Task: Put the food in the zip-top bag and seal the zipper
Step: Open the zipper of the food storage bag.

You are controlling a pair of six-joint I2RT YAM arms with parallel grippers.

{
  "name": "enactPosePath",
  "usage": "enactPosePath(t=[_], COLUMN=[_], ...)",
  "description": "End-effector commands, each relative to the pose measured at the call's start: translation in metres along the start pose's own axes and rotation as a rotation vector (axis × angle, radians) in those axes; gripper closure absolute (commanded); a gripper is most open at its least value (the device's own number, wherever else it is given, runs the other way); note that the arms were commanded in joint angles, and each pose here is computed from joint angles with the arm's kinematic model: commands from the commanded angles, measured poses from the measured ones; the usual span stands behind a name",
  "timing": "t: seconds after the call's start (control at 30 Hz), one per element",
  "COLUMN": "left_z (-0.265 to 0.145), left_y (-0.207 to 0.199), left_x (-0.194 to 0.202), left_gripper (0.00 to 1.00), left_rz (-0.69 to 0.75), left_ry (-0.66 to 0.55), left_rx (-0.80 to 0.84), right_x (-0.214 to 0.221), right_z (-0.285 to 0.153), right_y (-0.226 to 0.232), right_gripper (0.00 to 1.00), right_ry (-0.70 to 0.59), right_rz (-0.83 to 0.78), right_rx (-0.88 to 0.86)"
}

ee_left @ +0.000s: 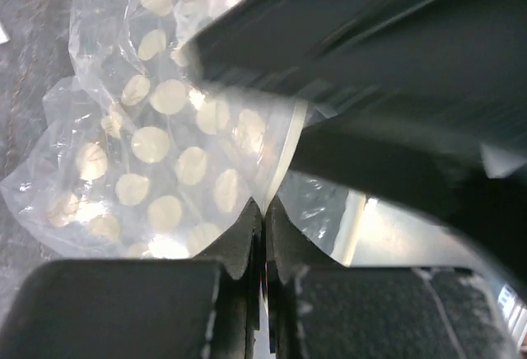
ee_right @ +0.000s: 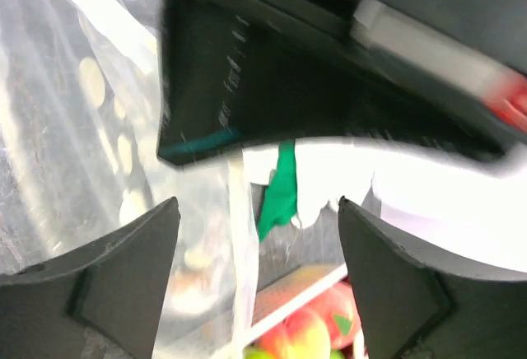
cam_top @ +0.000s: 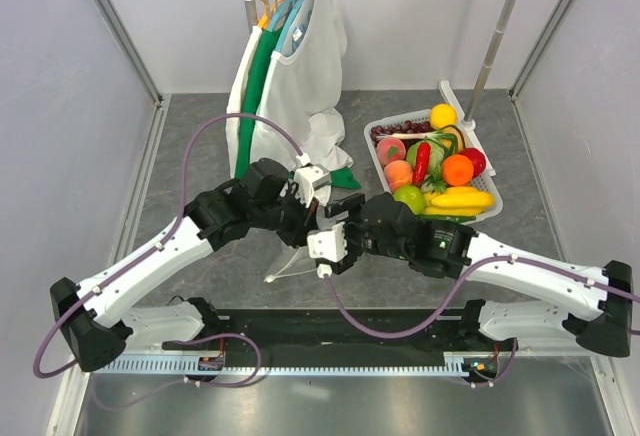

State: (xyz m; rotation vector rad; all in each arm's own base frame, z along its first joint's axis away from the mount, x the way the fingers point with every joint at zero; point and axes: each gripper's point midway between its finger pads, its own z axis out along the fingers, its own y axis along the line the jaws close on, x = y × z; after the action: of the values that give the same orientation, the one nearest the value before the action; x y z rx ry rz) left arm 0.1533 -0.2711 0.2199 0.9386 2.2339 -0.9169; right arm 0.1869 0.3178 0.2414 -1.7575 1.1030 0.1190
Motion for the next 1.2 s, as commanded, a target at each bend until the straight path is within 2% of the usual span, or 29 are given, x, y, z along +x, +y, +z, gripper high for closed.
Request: enactPosePath(t=[0.0, 0.13, 0.3, 0.43, 0.57, 0.67, 0.7, 0.77, 0.8, 0.83, 1.03, 1.17], left_z=[0.003, 0.012, 0.023, 0.027, 0.023, 0.01, 0.006, -0.01, -0.013, -0.019, -0.042, -0.049], left_y=[0.005, 0.009, 0.012, 0.015, 0.016, 0.03, 0.035, 0.045, 0.048, 0.049, 0.059, 0.078], left_x=[-0.02, -0.035, -0.045, -0.053, -0.058, -0.058, -0.056, -0.051, -0.046, -0.041, -0.032, -0.023], left_gripper=[0.98, 0.98, 0.98, 0.98, 0.98, 0.98, 0.98, 0.98, 0.98, 0.98, 0.98, 0.98], left_rz=[-0.073, -0.118, -0.173, -0.195, -0.196, -0.2, -0.202, -0.226, -0.231, -0.238, -0.268, -0.282], left_ry=[-0.083, -0.102, -0.096, -0.102, -0.12, -0.134, -0.134, -0.14, -0.134, -0.128, -0.157, -0.15], left_rx=[-0.033, -0.063, -0.077, -0.088, -0.092, -0.13, -0.141, -0.156, -0.162, -0.17, -0.254, -0.374], right_x=[-0.016, -0.032, -0.038, -0.032, -0.012, 0.006, 0.013, 0.024, 0.032, 0.038, 0.069, 0.089], right_z=[-0.052, -0.068, -0.052, -0.033, -0.013, -0.009, -0.01, -0.017, -0.021, -0.03, -0.067, -0.071], right_y=[-0.028, -0.008, 0.011, 0.036, 0.056, 0.061, 0.059, 0.058, 0.057, 0.058, 0.068, 0.073], right_gripper=[0.14, 0.15, 0.18, 0.21, 0.24, 0.42, 0.59, 0.77, 0.97, 1.0, 1.0, 1.0], right_ry=[-0.058, -0.155, -0.161, -0.149, -0.073, -0.013, 0.019, 0.063, 0.098, 0.115, 0.172, 0.215], right_rz=[0.144, 0.127, 0.093, -0.045, -0.12, -0.169, -0.173, -0.172, -0.176, -0.172, -0.199, -0.187], right_rx=[0.131, 0.032, -0.073, -0.17, -0.227, -0.229, -0.208, -0.184, -0.171, -0.165, -0.151, -0.158])
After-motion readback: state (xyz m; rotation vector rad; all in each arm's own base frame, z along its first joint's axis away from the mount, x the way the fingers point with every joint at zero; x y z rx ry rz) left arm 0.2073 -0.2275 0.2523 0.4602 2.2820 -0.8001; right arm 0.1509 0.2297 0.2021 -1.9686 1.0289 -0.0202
